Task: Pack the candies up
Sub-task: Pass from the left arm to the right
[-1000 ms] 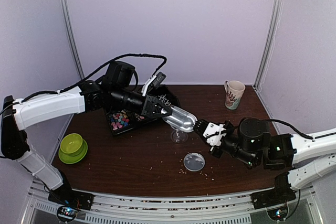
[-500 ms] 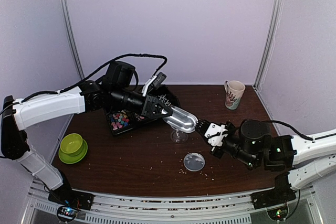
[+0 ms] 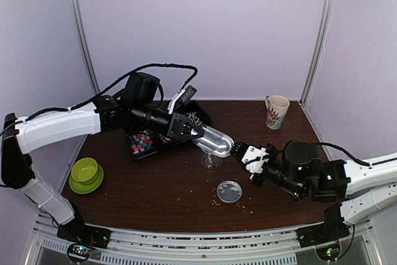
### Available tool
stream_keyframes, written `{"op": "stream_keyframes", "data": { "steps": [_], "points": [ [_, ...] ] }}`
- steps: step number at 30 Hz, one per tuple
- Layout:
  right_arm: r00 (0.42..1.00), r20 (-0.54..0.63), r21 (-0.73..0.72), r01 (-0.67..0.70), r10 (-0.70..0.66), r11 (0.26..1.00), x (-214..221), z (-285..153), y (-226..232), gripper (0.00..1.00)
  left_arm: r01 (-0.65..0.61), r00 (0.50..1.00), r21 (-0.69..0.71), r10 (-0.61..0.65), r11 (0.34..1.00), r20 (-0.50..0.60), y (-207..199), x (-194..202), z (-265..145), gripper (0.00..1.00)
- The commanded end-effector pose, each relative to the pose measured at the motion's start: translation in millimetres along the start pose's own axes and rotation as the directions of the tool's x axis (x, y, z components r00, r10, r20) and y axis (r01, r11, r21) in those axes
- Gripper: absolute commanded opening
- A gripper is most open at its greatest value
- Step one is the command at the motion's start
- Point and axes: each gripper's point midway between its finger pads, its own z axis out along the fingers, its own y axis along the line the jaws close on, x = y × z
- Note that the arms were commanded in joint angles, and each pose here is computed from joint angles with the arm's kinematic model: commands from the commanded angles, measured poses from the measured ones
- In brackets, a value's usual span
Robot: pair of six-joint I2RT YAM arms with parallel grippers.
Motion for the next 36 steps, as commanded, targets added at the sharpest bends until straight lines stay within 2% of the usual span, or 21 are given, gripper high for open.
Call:
{"op": "stream_keyframes", "data": {
  "steps": [1, 12, 19, 21, 23, 30, 34, 36],
  "points": [
    [0.999, 0.029, -0.001, -0.021, 0.021, 1.000, -9.5, 1.4, 0.2, 0.16, -0.021, 0.999, 0.044, 0.020, 0.999, 0.027, -6.4, -6.4, 2.2, 0.00],
    [0.999, 0.044, -0.018, -0.031, 0.032, 0.999, -14.3, 2.5, 3.2, 0.13, -0.014, 1.000, 0.054, 0.013, 0.998, 0.022, -5.1, -3.8, 5.0, 0.00],
    [0.997, 0.065, -0.027, -0.040, 0.042, 0.999, -18.3, -1.6, 2.0, 0.00, -0.004, 1.000, 0.050, 0.003, 0.999, 0.014, -1.2, -0.4, 7.9, 0.00],
    [0.997, 0.067, -0.032, -0.041, 0.043, 0.999, -17.9, -2.4, 2.3, 0.00, -0.002, 1.000, 0.049, 0.001, 0.999, 0.014, -0.9, -0.3, 7.9, 0.00],
    [0.997, 0.069, -0.039, -0.042, 0.045, 0.998, -19.4, -3.2, 2.8, 0.00, -0.001, 1.000, 0.045, 0.000, 0.999, 0.013, 0.1, 0.0, 8.5, 0.06],
    [0.996, 0.042, -0.035, -0.079, 0.081, 0.996, -15.2, -3.7, 1.4, 0.00, -0.013, 0.999, 0.014, 0.012, 1.000, 0.032, 2.3, -7.0, 1.1, 0.39],
    [0.995, 0.004, -0.024, -0.098, 0.098, 0.995, -10.5, -4.2, -1.7, 0.02, -0.021, 0.997, -0.038, 0.024, 0.999, 0.069, 7.4, -16.4, -15.1, 0.48],
    [0.993, 0.001, -0.024, -0.114, 0.114, 0.993, -10.7, -5.5, -3.0, 0.01, -0.017, 0.997, -0.064, 0.022, 0.998, 0.077, 12.1, -17.9, -19.6, 0.49]
  ]
}}
